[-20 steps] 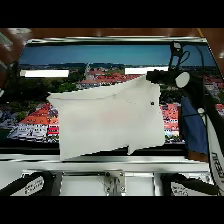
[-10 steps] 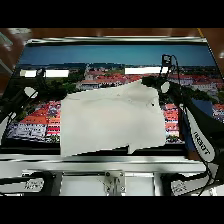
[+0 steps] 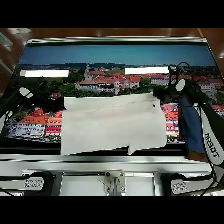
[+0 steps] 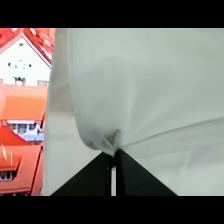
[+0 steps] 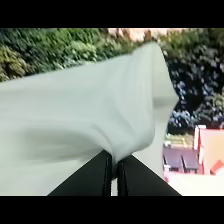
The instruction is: Fold the shirts.
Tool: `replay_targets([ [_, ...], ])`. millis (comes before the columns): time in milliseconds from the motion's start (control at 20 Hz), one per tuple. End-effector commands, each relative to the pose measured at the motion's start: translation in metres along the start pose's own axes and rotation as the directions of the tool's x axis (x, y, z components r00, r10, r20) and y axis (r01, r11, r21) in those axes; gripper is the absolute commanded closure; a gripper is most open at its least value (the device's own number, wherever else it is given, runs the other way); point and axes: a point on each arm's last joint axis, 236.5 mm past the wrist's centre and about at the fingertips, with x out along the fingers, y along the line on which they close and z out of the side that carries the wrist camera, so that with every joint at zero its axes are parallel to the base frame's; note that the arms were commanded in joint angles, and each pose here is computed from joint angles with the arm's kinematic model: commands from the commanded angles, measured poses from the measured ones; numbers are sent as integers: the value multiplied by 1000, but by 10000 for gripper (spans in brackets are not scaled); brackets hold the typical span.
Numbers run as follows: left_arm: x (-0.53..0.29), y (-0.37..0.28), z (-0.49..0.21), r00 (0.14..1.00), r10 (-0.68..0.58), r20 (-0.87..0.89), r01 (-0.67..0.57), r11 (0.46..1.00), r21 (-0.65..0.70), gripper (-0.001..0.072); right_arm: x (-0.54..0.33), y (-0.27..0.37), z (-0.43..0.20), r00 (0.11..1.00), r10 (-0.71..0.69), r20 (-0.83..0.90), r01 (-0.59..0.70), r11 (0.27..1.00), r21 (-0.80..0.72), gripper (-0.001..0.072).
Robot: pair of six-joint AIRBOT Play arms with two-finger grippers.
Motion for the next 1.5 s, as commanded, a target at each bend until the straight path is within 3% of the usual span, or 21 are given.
replay_targets([
  [0, 17, -9, -41, 984, -11, -179, 11, 1000, -3, 663, 10, -2, -46, 981, 41, -190, -31, 998, 55, 641],
  [200, 26, 0, -38, 985, 33, -171, -45, 997, -70, 662, 18, 12, -59, 967, 88, -241, -70, 994, 82, 634],
  [250, 22, 6, -35, 985, 50, -167, -65, 994, -89, 625, 16, 11, -58, 967, 87, -238, -69, 994, 83, 594],
  [300, 16, 10, -33, 984, 52, -171, -71, 992, -106, 426, 11, 9, -58, 966, 89, -241, -69, 994, 89, 443],
  [350, 7, 12, -33, 981, 44, -190, -67, 991, -120, 152, 0, 5, -57, 967, 84, -240, -66, 994, 83, 231],
  [400, -6, 15, -33, 976, 36, -216, -63, 991, -120, 101, -14, -1, -56, 969, 73, -238, -58, 996, 66, 193],
  [500, -36, 22, -36, 965, 24, -260, -50, 994, -94, 102, -47, -28, -60, 969, -4, -246, 12, 999, 31, 192],
  [650, -83, 34, -56, 954, 11, -298, -33, 997, -69, 101, -107, -81, -107, 915, -56, -399, 97, 992, 83, 193],
  [750, -94, 46, -87, 950, 15, -313, -49, 994, -102, 98, -129, -94, -147, 880, 52, -471, 58, 975, 216, 193],
  [850, -81, 54, -140, 928, -12, -373, -48, 988, -149, -1, -129, -83, -161, 901, 223, -373, -57, 912, 406, 193],
  [950, -61, 58, -191, 904, -31, -427, -49, 983, -176, 0, -125, -66, -169, 896, 342, -283, -172, 856, 487, 193],
  [1150, -34, 62, -237, 885, -60, -461, -55, 971, -231, 0, -112, -50, -182, 884, 391, -257, -212, 824, 526, 193],
  [1450, -11, 47, -233, 916, -126, -380, 1, 950, -312, 0, -108, -50, -175, 894, 391, -221, -223, 813, 538, 193],
])
